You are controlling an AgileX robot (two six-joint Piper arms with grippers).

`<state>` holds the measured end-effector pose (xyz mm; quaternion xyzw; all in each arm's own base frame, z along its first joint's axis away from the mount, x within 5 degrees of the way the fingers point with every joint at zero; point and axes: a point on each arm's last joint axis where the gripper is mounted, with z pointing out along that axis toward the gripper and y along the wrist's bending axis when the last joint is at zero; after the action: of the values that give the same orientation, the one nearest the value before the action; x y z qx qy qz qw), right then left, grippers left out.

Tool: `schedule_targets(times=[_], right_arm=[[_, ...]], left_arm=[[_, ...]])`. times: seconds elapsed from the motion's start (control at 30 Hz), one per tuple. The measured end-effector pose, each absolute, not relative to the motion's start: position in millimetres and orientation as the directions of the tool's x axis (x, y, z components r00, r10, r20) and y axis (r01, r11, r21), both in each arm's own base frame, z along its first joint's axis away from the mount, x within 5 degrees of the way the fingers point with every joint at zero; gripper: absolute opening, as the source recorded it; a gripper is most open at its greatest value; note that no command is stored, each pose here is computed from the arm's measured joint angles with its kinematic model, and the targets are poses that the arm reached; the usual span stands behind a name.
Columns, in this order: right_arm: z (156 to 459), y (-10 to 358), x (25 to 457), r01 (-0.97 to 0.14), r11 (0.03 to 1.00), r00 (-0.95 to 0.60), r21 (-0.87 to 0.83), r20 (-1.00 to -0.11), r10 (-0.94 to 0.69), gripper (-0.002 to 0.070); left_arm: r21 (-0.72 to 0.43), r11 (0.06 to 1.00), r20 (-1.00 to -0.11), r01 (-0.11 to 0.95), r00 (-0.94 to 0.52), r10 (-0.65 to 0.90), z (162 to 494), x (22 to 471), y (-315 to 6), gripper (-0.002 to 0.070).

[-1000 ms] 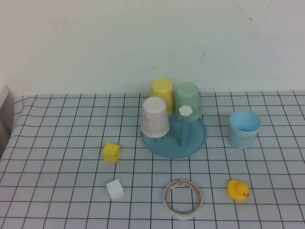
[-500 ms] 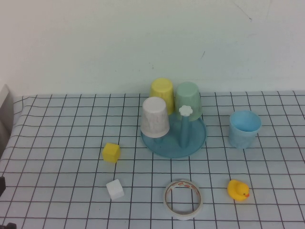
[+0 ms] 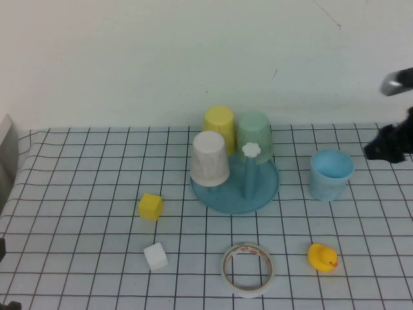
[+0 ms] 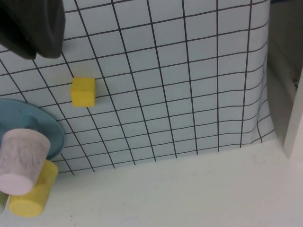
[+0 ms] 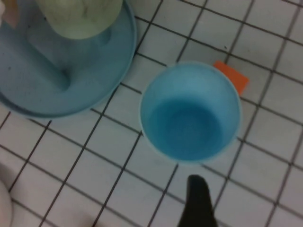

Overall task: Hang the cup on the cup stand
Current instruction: Pick up the cup from the table

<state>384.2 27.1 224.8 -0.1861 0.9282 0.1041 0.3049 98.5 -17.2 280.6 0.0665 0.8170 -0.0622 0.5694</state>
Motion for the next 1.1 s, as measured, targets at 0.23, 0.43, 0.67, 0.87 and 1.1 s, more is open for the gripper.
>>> schedule_targets(times=[0.23, 0.43, 0.67, 0.87, 1.1], right_arm=[[191, 55, 445, -0.512, 0.859, -0.708, 0.018, -0.576, -0.410, 0.0480], [161, 58, 472, -0.517, 0.855, -0.731, 0.039, -0.539, -0.418, 0.0464], [148, 59, 474, -0.525, 0.848, -0.753, 0.068, -0.501, -0.426, 0.0330], [138, 60, 469, -0.547, 0.831, -0.773, 0.101, -0.442, -0.455, 0.0219], [129, 60, 465, -0.559, 0.819, -0.787, 0.131, -0.393, -0.474, 0.0119]], left_arm=[[-0.011, 0.984, -0.940, 0.178, -0.337, 0.050, 281, 99, -17, -0.0002], [-0.002, 0.986, -0.942, 0.169, -0.331, 0.055, 275, 100, -16, -0.0001], [-0.011, 0.988, -0.947, 0.156, -0.319, 0.040, 268, 101, -15, -0.0001], [-0.012, 0.988, -0.948, 0.155, -0.317, 0.038, 268, 101, -15, -0.0001], [-0.015, 0.987, -0.943, 0.159, -0.329, 0.038, 267, 101, -15, -0.0001]])
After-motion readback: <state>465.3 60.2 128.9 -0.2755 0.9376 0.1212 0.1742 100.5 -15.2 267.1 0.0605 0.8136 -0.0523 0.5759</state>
